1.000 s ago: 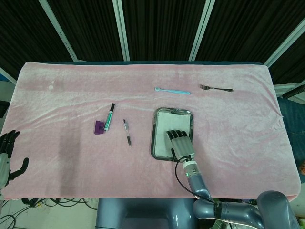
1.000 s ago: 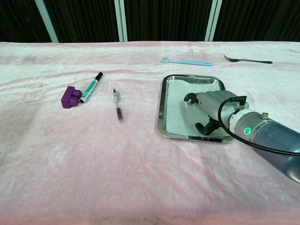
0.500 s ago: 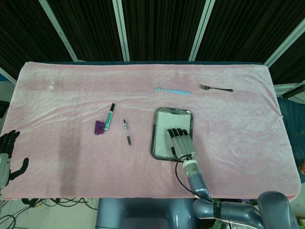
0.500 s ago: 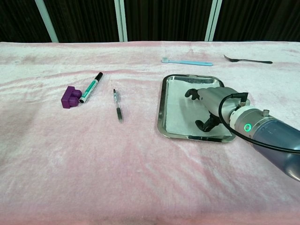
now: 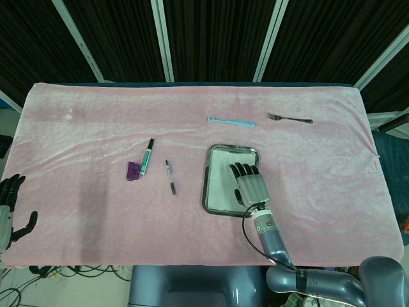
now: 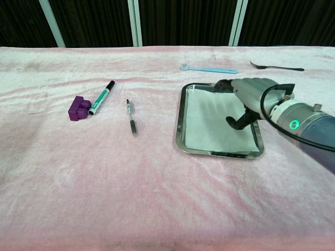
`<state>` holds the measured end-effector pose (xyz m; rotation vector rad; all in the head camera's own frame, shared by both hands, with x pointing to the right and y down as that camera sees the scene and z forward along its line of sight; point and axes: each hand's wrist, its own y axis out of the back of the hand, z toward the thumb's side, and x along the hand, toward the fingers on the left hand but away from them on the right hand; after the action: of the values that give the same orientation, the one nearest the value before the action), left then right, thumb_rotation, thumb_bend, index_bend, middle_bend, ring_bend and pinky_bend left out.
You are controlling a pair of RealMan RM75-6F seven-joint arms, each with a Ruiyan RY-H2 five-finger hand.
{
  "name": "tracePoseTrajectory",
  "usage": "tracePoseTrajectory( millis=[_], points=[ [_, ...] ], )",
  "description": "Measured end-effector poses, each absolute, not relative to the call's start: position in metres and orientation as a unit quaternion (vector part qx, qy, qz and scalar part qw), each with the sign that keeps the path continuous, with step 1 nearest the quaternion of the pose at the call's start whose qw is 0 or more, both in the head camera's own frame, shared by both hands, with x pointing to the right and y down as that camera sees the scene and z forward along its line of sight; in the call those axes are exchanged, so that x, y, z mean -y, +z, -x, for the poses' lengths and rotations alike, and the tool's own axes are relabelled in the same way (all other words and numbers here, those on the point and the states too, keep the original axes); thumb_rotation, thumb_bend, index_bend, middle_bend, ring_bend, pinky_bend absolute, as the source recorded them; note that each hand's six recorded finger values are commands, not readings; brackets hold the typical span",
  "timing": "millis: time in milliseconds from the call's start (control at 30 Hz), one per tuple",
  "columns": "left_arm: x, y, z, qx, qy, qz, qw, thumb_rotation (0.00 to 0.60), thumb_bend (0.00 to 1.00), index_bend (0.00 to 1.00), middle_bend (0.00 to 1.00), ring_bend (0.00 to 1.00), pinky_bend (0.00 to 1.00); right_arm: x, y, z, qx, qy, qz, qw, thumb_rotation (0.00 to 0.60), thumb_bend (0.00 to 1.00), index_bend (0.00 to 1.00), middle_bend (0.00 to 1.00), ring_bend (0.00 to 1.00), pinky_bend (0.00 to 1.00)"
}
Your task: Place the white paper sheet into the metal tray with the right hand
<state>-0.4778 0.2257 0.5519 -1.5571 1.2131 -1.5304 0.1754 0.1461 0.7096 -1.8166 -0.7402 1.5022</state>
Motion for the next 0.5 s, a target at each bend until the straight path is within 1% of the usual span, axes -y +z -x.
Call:
tracePoseTrajectory(
  millis=[133, 267, 367, 467, 500],
  points=[
    [-0.225, 0.551, 0.478, -0.465, -0.579, 0.591, 0.316, 0.6, 0.41, 0.07, 0.03, 0.0, 0.0, -0.131, 0.69, -0.211, 0.293, 0.572, 0.679, 0.354, 0.6, 0.37, 0.15, 0.09, 0.13, 0.17],
    [-0.224, 0.549, 0.476, -0.467, -0.574, 0.591, 0.32, 0.6, 0.41, 0.07, 0.03, 0.0, 0.0, -0.124, 0.667, -0.253, 0.314, 0.566, 0.671, 0.362, 0.6, 0.36, 0.14, 0.09, 0.13, 0.17],
    [-0.224, 0.548, 0.476, -0.469, -0.572, 0.591, 0.323, 0.6, 0.41, 0.07, 0.03, 0.0, 0.0, -0.128, 0.65, -0.284, 0.33, 0.561, 0.668, 0.36, 0.6, 0.36, 0.14, 0.09, 0.12, 0.17],
    [-0.224, 0.547, 0.475, -0.472, -0.57, 0.59, 0.324, 0.6, 0.41, 0.07, 0.03, 0.0, 0.0, -0.141, 0.633, -0.317, 0.35, 0.558, 0.663, 0.356, 0.6, 0.36, 0.14, 0.09, 0.12, 0.17],
    [-0.224, 0.547, 0.475, -0.472, -0.569, 0.59, 0.325, 0.6, 0.41, 0.07, 0.03, 0.0, 0.0, -0.15, 0.627, -0.329, 0.361, 0.556, 0.661, 0.352, 0.6, 0.36, 0.14, 0.09, 0.12, 0.17]
  ],
)
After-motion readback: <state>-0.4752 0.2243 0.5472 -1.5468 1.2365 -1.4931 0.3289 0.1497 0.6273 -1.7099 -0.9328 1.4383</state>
